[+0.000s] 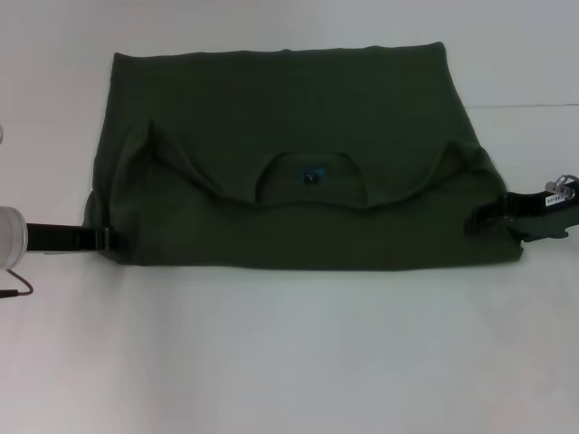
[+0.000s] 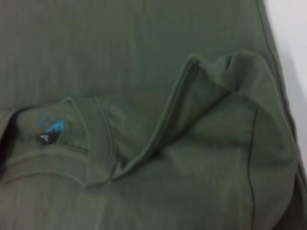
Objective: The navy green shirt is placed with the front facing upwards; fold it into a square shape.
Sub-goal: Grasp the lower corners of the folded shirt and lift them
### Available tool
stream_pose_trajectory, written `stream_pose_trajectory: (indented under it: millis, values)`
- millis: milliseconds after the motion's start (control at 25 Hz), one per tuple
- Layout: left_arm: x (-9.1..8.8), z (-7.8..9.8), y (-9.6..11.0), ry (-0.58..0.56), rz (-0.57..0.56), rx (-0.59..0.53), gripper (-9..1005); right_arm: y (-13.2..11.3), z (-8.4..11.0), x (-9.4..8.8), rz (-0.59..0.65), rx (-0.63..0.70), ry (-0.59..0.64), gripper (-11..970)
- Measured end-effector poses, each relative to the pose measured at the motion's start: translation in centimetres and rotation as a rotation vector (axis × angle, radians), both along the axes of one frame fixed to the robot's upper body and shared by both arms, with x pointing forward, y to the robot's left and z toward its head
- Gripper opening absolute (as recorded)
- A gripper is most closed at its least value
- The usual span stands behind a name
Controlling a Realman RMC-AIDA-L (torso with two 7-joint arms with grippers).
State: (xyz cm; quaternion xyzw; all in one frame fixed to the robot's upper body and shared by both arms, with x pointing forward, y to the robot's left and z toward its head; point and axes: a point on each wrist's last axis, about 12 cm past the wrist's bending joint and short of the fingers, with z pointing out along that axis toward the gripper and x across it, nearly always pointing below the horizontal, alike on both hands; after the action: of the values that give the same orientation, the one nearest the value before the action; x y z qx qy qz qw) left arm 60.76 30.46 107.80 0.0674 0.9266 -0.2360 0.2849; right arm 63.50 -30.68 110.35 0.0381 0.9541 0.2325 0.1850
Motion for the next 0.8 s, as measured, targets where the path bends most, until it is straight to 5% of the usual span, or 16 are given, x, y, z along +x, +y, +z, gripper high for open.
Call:
stream_pose_trajectory:
  millis: [440, 800]
  values:
    - [0.03, 0.02, 0.00, -0.001, 0.001, 0.001, 24, 0.08, 0.17, 0.09, 0.031, -0.038, -0.001, 282]
    - [0.02, 0.02, -0.02, -0.001, 0.000, 0.000, 24, 0.00, 0.03, -0.04, 0.030, -0.039, 0.002, 97]
